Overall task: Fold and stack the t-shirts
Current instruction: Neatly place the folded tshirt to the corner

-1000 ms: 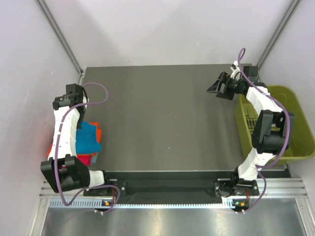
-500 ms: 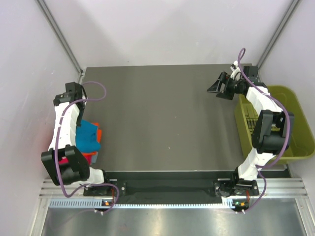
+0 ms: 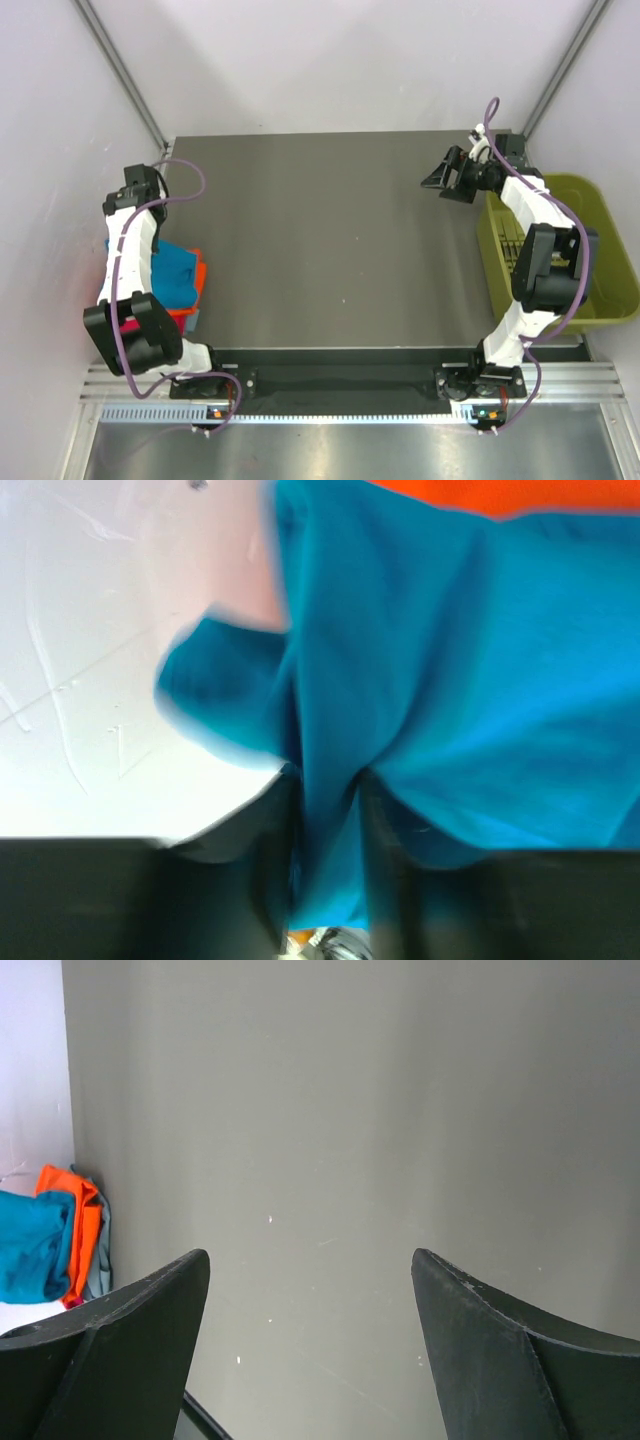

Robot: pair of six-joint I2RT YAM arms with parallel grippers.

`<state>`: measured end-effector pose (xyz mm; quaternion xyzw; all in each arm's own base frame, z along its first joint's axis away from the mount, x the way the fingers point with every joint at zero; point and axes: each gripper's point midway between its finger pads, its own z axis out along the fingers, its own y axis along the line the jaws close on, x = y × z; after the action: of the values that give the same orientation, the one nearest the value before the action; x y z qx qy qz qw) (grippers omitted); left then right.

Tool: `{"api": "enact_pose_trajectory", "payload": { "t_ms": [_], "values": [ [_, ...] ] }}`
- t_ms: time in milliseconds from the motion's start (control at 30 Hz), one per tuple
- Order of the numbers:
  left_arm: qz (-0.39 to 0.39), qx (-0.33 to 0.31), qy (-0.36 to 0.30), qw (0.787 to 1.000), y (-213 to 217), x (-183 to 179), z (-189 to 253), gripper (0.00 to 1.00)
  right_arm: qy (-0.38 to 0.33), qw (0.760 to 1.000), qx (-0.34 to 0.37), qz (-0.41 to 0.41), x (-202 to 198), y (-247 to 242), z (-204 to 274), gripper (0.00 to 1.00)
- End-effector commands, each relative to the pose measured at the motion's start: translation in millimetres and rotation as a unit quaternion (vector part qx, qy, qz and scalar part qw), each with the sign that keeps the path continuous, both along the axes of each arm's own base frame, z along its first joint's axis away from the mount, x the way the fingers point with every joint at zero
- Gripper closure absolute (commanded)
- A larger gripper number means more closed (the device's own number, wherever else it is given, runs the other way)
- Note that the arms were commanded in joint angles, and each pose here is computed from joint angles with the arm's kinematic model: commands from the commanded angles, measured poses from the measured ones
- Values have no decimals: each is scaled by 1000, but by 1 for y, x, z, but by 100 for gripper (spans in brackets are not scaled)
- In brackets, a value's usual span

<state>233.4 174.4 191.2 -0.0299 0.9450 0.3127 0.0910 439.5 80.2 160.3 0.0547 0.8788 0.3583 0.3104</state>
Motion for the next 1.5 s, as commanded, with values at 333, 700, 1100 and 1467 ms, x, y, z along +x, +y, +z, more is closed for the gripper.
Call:
{"api": "enact_pose_trajectory", "payload": {
  "t_ms": [333,700,1100,1467],
  "values": [
    [-44,-52,-281,957,-27,80,119,23,-52,999,-5,3,9,-7,31,16],
    [-264,-367,-443,774,-173,136,235,1,-219,970,-101,-29,-6,-34,147,3],
    [-197,-377,-469,774,-162,172,187,1,-219,860,-339,-312,-67,-154,217,0],
    [-209,-383,-463,772,-171,175,185,1,-266,848,-348,-299,-117,-144,236,0]
  ]
}}
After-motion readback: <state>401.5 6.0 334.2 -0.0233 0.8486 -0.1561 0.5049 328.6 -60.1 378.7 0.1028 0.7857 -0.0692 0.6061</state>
